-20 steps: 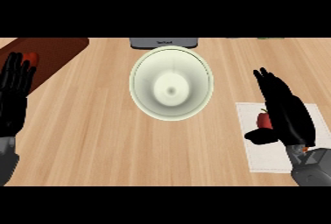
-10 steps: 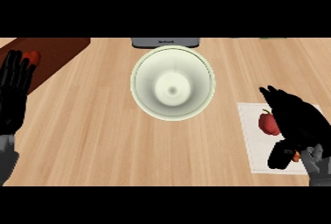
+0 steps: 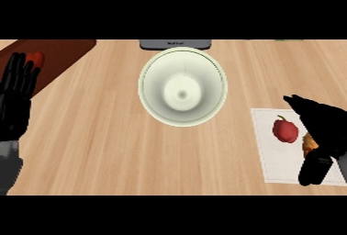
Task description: Pick the croissant from the placemat and place it in the bowl
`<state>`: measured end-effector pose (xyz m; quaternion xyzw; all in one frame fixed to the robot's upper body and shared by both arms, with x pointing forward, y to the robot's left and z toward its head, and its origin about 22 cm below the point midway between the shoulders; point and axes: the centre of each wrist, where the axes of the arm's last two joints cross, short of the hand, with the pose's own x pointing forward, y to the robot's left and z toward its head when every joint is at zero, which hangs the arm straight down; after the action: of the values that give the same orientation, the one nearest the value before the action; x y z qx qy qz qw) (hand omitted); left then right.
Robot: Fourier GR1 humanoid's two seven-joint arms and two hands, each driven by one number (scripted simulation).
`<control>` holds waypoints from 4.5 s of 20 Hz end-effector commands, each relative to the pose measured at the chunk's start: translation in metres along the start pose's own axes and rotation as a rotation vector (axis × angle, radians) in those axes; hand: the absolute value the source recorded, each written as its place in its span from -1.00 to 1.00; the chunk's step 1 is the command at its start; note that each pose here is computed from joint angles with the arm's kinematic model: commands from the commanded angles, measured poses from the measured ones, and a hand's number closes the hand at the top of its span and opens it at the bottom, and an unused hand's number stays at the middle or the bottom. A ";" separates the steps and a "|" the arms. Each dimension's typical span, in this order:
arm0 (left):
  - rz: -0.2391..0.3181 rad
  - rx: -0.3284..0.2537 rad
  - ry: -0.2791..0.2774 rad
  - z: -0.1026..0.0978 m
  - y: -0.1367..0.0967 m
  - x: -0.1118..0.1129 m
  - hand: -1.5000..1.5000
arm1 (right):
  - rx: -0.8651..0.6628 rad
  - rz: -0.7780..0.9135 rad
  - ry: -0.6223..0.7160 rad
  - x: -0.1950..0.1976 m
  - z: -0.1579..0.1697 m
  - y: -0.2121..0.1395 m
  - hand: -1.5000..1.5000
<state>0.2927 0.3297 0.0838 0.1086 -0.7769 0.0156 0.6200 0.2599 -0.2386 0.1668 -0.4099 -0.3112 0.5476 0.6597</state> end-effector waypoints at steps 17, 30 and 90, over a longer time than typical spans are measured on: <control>-0.010 0.000 0.008 -0.007 0.009 0.013 0.00 | 0.090 0.038 0.231 -0.047 -0.042 0.052 -1.00; -0.009 -0.006 -0.004 0.004 0.006 0.002 0.00 | 0.108 0.043 0.143 -0.070 -0.061 0.060 -1.00; 0.038 -0.139 -0.065 -0.024 -0.047 0.014 0.00 | -0.498 -0.050 -0.966 -0.174 -0.111 -0.149 1.00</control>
<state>0.3223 0.2861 0.1009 0.0465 -0.8000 -0.0288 0.5975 0.3849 -0.4349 0.2285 -0.2898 -0.6530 0.5865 0.3816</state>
